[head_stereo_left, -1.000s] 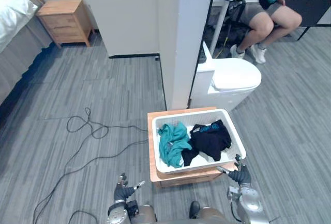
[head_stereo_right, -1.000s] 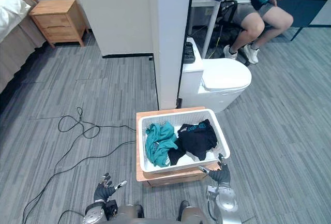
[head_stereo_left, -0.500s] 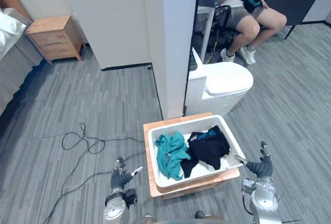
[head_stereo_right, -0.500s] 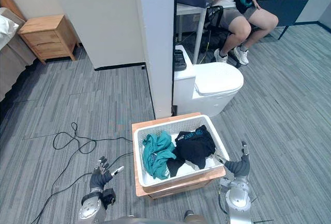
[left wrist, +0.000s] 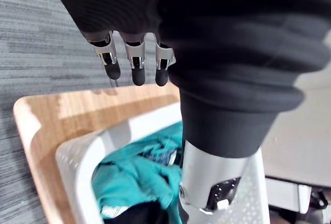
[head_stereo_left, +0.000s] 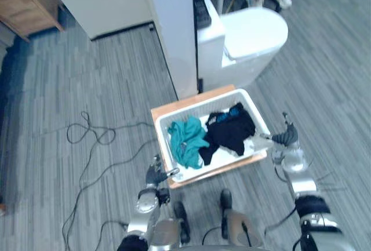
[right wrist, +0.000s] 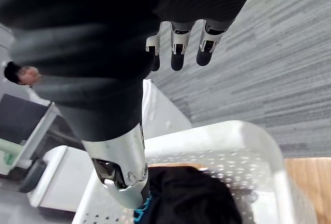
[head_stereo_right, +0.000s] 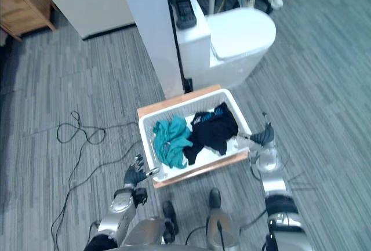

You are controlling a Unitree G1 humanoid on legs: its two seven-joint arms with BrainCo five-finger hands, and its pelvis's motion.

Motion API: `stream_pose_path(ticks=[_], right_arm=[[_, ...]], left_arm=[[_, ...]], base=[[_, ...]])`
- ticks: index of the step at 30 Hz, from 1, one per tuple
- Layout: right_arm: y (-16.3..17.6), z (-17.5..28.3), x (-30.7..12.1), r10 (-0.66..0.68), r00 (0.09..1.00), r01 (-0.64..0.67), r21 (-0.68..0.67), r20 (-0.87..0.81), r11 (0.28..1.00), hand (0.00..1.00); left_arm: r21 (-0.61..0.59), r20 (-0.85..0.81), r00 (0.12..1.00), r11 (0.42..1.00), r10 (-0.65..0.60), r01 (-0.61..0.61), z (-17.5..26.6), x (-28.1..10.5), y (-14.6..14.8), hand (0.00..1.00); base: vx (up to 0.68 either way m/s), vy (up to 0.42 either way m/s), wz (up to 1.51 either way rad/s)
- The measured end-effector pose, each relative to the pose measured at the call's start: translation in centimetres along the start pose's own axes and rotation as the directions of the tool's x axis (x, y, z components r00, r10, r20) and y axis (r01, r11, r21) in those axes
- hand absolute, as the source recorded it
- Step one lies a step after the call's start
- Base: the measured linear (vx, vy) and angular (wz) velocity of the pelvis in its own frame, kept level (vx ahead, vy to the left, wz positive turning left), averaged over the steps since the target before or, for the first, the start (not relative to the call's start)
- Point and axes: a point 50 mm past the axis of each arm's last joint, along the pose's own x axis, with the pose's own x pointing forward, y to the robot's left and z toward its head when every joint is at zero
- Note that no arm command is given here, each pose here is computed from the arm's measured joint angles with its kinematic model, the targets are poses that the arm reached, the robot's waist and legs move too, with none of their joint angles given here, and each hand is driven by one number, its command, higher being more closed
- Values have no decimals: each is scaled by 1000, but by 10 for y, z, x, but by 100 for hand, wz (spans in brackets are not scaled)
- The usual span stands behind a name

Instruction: Pick up the laundry basket with both hands and put the clothes into the washing machine.

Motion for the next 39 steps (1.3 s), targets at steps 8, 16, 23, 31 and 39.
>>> stream_pose_path(ticks=[8, 16, 23, 31, 39], right_arm=[[22, 31, 22, 132, 991, -130, -127, 3, 983, 100], [19, 30, 20, 159, 987, -154, -169, 20, 974, 100], [15, 23, -9, 106, 989, -104, -23, 102, 994, 100], [7, 28, -63, -13, 969, -40, 207, 247, 977, 100], [17, 6, -111, 6, 977, -67, 282, 214, 957, 100]], left_arm=[[72, 60, 998, 997, -26, 21, 36, 29, -14, 100], [81, 88, 995, 995, 45, -52, 48, 35, 10, 100], [36, 167, 982, 995, 90, -98, 60, 22, 27, 100], [-4, 232, 967, 995, 102, -104, 52, -18, 39, 100], [-87, 233, 956, 983, 179, -163, 38, -64, 54, 100]], base=[[-88, 25, 1], [-36, 17, 1], [6, 0, 4], [43, -4, 5], [101, 5, -7]])
